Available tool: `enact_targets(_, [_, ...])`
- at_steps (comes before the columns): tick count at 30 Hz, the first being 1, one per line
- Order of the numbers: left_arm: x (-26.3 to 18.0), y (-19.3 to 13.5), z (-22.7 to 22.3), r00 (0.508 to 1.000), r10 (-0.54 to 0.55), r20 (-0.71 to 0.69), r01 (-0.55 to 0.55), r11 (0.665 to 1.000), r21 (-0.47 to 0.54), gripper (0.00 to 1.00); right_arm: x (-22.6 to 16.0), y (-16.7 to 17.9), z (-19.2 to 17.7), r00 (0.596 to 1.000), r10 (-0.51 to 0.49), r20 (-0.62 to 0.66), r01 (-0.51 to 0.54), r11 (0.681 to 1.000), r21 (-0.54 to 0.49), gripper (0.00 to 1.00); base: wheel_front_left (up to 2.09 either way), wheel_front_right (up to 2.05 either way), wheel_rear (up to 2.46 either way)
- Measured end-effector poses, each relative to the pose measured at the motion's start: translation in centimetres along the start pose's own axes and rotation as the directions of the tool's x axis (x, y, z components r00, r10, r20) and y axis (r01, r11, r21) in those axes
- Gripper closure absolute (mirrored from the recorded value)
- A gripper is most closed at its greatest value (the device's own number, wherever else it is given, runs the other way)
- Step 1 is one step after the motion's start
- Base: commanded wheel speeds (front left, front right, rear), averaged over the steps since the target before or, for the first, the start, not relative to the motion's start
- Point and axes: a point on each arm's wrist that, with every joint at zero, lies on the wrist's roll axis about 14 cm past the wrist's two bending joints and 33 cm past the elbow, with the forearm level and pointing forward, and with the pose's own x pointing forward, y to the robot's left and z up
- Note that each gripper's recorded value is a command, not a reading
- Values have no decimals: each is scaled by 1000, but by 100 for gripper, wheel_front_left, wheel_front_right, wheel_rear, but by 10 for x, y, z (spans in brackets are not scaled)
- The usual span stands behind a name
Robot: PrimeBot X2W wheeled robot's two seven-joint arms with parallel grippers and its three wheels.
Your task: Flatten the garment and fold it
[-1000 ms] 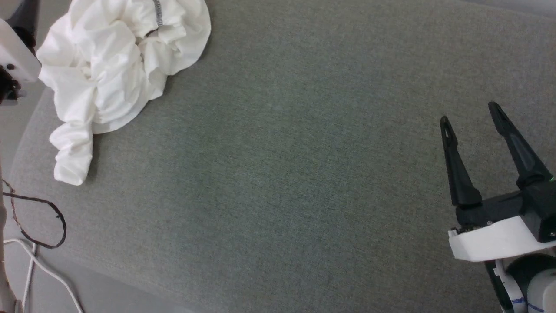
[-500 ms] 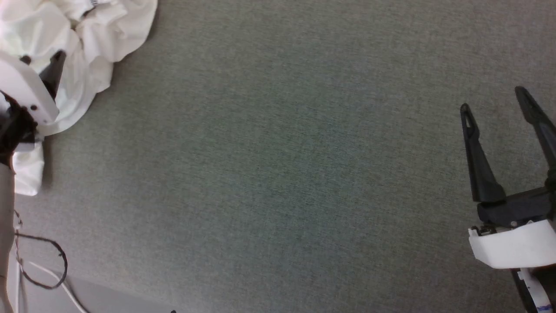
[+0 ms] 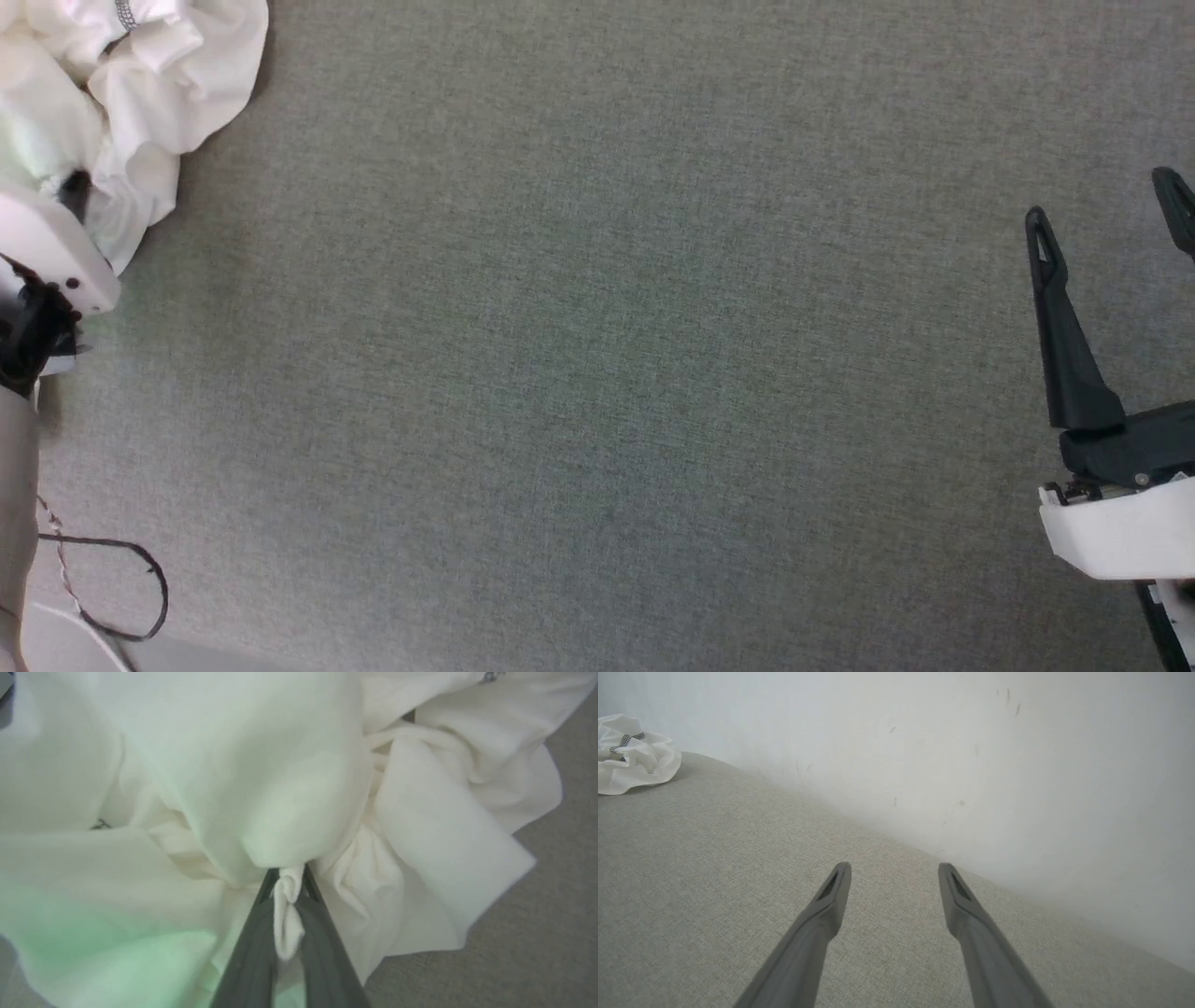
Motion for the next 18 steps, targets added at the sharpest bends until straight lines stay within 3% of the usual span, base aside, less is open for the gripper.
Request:
enact_targets(10, [-37,26,87,952,18,306,-27,999,23,100,-10,4,30,996,-18,92,14,999,43,0,0,0,0])
enact_targets(14, [-69,26,141,895,-15,447,-16,998,66,100,-17,8,44,990,-31,139,21,997,71,0,0,0,0])
enact_targets(18, [-115,20,200,799,-59,599,4,996,94,100,-29,13,57,983,-41,178,24,995,96,0,0,0,0])
